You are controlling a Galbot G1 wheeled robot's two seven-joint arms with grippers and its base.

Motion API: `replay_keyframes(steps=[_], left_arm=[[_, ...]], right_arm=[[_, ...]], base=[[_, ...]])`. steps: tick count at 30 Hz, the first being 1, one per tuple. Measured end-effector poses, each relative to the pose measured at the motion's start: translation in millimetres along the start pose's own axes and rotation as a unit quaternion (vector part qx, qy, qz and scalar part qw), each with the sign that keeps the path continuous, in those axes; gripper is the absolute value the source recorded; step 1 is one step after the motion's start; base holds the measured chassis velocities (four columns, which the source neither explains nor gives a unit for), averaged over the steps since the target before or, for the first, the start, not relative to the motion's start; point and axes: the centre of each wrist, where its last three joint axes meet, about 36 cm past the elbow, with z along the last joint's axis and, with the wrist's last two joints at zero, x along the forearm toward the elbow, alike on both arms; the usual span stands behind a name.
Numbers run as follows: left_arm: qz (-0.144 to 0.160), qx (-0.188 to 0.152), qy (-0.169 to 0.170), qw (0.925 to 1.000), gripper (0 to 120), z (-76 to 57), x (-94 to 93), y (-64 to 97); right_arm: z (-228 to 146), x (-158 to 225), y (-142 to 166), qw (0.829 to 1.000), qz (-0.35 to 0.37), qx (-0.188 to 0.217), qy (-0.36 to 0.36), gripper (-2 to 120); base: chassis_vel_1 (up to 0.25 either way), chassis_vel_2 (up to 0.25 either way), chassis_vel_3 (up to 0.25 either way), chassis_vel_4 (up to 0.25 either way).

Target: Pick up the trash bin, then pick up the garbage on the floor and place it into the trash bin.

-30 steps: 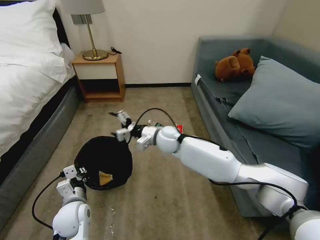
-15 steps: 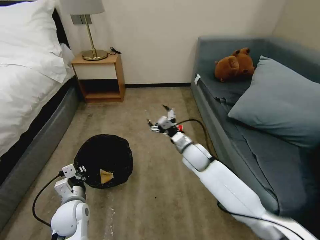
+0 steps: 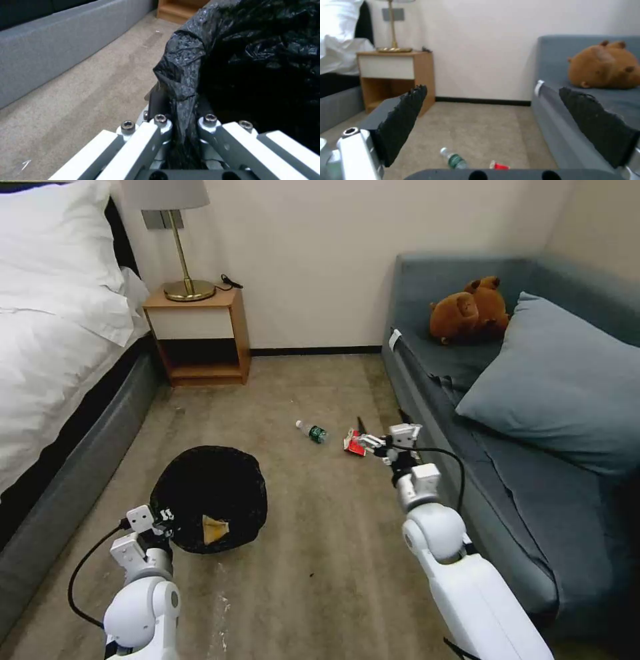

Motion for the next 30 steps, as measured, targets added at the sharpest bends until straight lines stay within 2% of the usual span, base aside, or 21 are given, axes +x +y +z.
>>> replay_keyframes(steps=[7,13,30], left_arm=[[0.003,0.0,0.002,1.0,3,1.9,-1.4,-2.1],[0.004,0.001,0.0,1.0,3,0.4,-3.4,-3.5],[0.002,-0.001,0.002,1.0,3,3.1,-3.9,-3.0]], right_arm=[[35,31,-7,1.0,-0.008,0.011,-0.009,100],[48,38,-7,1.0,-0.013,0.014,-0.008,100],[50,35,-10,1.0,-0.023,0.012,-0.009,100]], base=[[0.0,0.0,0.0,0.0],[0.0,0.0,0.0,0.0],[0.0,0.0,0.0,0.0]])
